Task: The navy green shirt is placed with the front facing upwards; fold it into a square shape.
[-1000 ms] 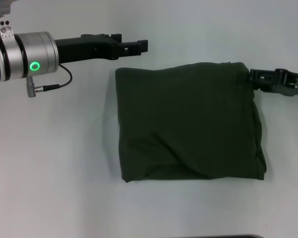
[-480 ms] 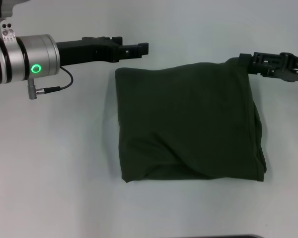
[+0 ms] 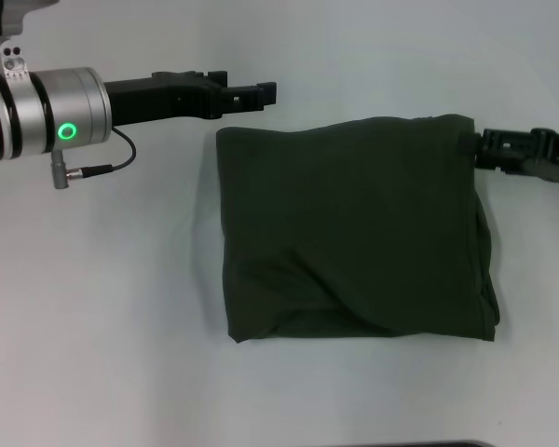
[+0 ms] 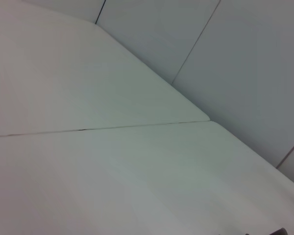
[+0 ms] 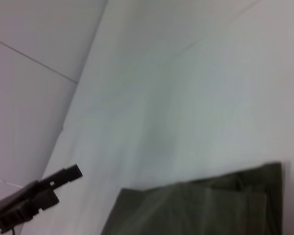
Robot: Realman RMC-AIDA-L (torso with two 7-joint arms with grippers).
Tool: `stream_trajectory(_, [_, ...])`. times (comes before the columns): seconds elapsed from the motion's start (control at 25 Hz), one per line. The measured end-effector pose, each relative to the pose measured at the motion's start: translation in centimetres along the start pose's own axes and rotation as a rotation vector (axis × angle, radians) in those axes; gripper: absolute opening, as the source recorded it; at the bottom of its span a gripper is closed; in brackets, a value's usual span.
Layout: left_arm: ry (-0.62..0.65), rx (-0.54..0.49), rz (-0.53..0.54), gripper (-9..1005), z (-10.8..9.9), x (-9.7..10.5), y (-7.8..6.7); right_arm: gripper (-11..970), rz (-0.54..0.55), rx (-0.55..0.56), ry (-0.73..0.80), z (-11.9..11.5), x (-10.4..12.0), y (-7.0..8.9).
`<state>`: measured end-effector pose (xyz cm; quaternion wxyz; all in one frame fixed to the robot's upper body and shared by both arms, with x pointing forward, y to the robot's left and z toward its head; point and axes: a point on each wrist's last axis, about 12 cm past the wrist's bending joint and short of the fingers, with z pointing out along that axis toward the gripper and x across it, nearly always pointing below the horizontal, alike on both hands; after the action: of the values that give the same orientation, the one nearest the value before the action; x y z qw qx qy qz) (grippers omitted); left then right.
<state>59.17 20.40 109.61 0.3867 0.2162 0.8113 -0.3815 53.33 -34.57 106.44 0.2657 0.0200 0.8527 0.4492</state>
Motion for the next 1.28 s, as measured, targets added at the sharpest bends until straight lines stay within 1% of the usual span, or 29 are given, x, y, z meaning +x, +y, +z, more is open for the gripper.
stream_trajectory(0.56, [-0.002,-0.008,0.001,935,0.1,0.1,0.1,732,0.056,0.021,0.009,-1.0,1.8,-1.0])
stream_trajectory(1.04, [-0.017,-0.004,-0.001,935,0.2,0.2,0.1,709,0.069,-0.004,0.039,0.3,2.4,-0.6])
stream_trajectory(1.28, [-0.017,-0.005,0.005,935,0.2,0.2,0.1,697,0.073,-0.003,0.043,0.3,2.6,-0.7])
